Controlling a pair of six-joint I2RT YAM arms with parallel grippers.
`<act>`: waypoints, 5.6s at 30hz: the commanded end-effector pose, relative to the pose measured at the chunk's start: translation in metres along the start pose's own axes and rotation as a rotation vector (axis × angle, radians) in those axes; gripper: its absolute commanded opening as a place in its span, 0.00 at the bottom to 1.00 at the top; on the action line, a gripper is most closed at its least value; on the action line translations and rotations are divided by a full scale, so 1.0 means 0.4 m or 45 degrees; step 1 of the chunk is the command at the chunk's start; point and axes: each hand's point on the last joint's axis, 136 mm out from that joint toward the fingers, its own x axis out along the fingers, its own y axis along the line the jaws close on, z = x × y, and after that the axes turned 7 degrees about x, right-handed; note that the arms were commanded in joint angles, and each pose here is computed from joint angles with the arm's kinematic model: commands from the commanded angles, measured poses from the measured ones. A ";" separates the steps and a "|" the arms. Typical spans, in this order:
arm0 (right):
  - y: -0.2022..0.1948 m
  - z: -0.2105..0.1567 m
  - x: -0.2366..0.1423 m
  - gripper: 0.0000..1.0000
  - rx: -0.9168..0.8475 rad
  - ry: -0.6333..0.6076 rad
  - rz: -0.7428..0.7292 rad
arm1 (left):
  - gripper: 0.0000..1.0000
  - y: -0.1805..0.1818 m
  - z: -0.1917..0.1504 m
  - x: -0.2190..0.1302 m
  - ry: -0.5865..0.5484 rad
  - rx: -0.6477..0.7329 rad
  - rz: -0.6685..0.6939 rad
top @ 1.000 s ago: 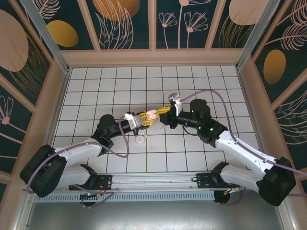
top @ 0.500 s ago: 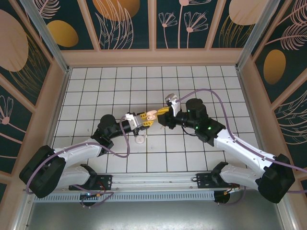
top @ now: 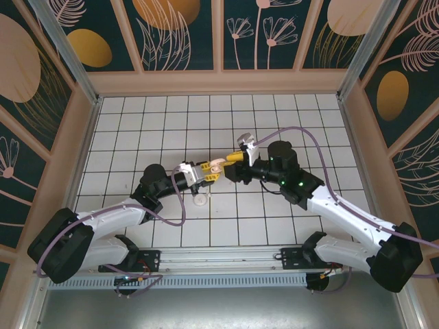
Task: Insert wireless bluetooth earbuds into charging case
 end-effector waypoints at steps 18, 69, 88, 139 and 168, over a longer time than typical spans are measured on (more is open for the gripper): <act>-0.047 0.056 -0.085 0.30 0.500 -0.077 0.040 | 0.15 0.024 0.048 0.012 -0.090 -0.014 0.034; -0.004 -0.020 -0.016 0.19 0.548 0.148 0.195 | 0.14 0.034 0.050 0.020 -0.086 -0.027 0.042; 0.011 -0.014 -0.002 0.19 0.518 0.165 0.215 | 0.14 0.039 0.042 0.023 -0.070 -0.038 0.055; -0.115 -0.013 -0.042 0.27 0.600 0.149 -0.131 | 0.13 0.080 -0.029 0.016 0.043 -0.152 0.219; -0.392 -0.351 0.080 0.38 0.944 0.701 -0.927 | 0.11 0.132 -0.152 -0.035 0.135 -0.563 0.535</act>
